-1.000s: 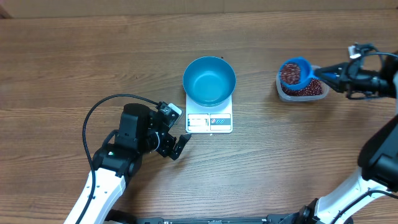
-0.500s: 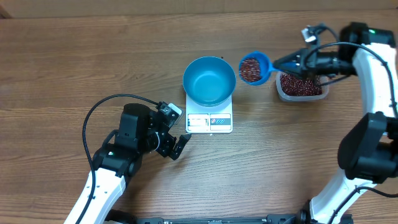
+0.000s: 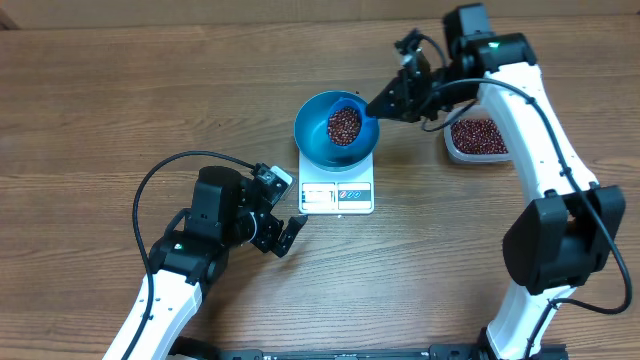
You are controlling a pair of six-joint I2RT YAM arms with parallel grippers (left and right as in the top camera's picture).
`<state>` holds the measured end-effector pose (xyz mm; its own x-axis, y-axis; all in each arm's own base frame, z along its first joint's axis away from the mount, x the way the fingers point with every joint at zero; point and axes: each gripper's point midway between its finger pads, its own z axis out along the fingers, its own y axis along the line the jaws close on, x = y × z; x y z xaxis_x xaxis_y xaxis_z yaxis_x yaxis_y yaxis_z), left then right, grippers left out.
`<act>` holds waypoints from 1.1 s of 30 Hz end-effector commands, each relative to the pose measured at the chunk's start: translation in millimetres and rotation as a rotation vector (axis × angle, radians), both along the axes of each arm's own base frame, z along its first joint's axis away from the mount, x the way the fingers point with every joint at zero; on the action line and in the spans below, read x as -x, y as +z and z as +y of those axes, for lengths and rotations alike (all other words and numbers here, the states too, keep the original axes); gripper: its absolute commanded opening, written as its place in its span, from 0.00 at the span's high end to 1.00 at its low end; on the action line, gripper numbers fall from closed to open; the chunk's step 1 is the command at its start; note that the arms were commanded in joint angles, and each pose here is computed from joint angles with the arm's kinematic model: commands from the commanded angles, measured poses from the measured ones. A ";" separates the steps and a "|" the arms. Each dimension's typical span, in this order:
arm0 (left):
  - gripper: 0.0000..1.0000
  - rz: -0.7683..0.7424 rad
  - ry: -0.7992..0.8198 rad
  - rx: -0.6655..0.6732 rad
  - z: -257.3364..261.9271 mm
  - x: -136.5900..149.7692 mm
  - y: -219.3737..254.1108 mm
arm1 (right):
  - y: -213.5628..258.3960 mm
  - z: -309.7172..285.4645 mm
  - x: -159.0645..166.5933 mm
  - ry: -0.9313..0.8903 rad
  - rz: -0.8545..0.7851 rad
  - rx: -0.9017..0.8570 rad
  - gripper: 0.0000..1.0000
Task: Scoop item into bowl and weigh 150g on scale
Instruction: 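Tip the scoop with the right gripper to pour beans into bowl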
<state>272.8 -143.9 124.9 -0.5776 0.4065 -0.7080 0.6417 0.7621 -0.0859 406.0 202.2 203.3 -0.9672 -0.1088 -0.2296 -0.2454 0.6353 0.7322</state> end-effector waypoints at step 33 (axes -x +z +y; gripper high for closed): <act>0.00 0.019 0.024 0.006 2.6 -0.2 -3.6 | 23.8 45.7 -2.9 -0.074 -0.714 1.057 0.96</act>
